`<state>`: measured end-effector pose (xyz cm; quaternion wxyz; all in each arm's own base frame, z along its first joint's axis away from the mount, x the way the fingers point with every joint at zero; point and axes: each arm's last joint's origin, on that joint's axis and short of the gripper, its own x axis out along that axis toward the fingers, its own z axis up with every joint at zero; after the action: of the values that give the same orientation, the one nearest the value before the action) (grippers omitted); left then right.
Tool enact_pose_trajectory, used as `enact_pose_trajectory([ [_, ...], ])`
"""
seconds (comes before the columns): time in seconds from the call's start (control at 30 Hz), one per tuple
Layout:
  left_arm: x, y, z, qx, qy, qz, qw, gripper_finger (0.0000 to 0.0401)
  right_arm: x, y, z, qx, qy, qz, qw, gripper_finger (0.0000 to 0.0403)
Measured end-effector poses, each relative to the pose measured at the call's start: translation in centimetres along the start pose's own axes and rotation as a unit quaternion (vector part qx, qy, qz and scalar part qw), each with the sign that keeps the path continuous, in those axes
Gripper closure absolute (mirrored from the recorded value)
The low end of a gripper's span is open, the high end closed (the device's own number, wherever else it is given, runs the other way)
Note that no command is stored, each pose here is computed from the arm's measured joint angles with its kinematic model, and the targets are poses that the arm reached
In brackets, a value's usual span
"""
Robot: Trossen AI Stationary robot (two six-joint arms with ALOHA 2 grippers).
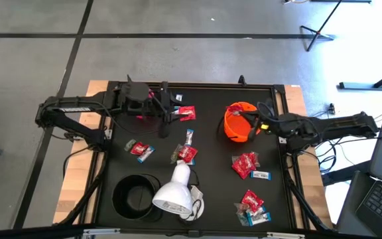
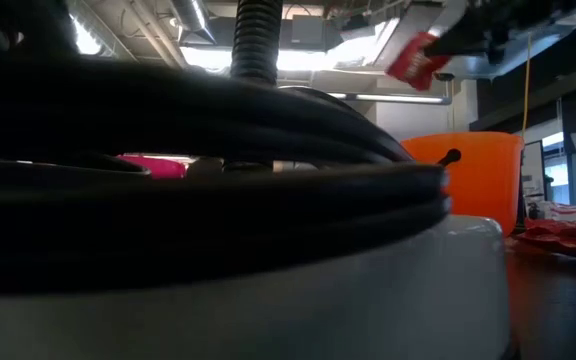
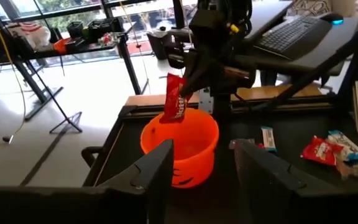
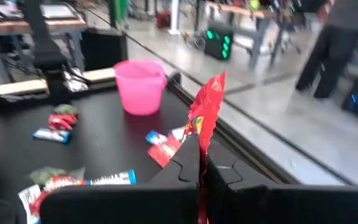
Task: Sort candy
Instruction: Put the red candy into the orange bucket
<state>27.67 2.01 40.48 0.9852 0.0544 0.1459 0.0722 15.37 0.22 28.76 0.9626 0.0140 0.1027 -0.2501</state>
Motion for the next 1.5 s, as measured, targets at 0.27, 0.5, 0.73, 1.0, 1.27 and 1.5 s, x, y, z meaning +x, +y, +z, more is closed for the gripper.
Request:
enact_pose_trajectory([
  [0.27,-0.1,-0.6,0.0,-0.001,0.001,-0.012,1.0,0.0238,-1.8,-1.5,-2.0,0.048,0.089,-0.023,0.995,0.0403],
  [0.5,-0.2,-0.6,-0.3,-0.005,0.022,0.007,1.0,0.0238,-2.1,-1.9,-3.3,0.063,0.147,-0.041,0.986,0.0402],
  [0.73,-0.3,-0.5,-0.6,-0.005,0.034,0.017,0.999,0.0238,-2.2,-2.0,-3.6,0.056,0.159,-0.045,0.985,0.0353],
  [1.0,-1.4,0.8,-0.7,-0.006,0.049,0.077,0.996,0.0238,-2.1,-1.9,-3.3,0.043,0.147,-0.039,0.987,0.0267],
  [1.27,-5.7,2.9,0.6,-0.035,0.087,0.109,0.99,0.0238,-1.8,-1.5,-2.4,0.022,0.109,-0.002,0.994,0.025],
  [1.5,-6.3,2.0,-2.3,-0.068,0.254,0.094,0.96,0.0238,-1.8,-1.3,-1.9,0.013,0.09,0.01,0.996,0.0249],
])
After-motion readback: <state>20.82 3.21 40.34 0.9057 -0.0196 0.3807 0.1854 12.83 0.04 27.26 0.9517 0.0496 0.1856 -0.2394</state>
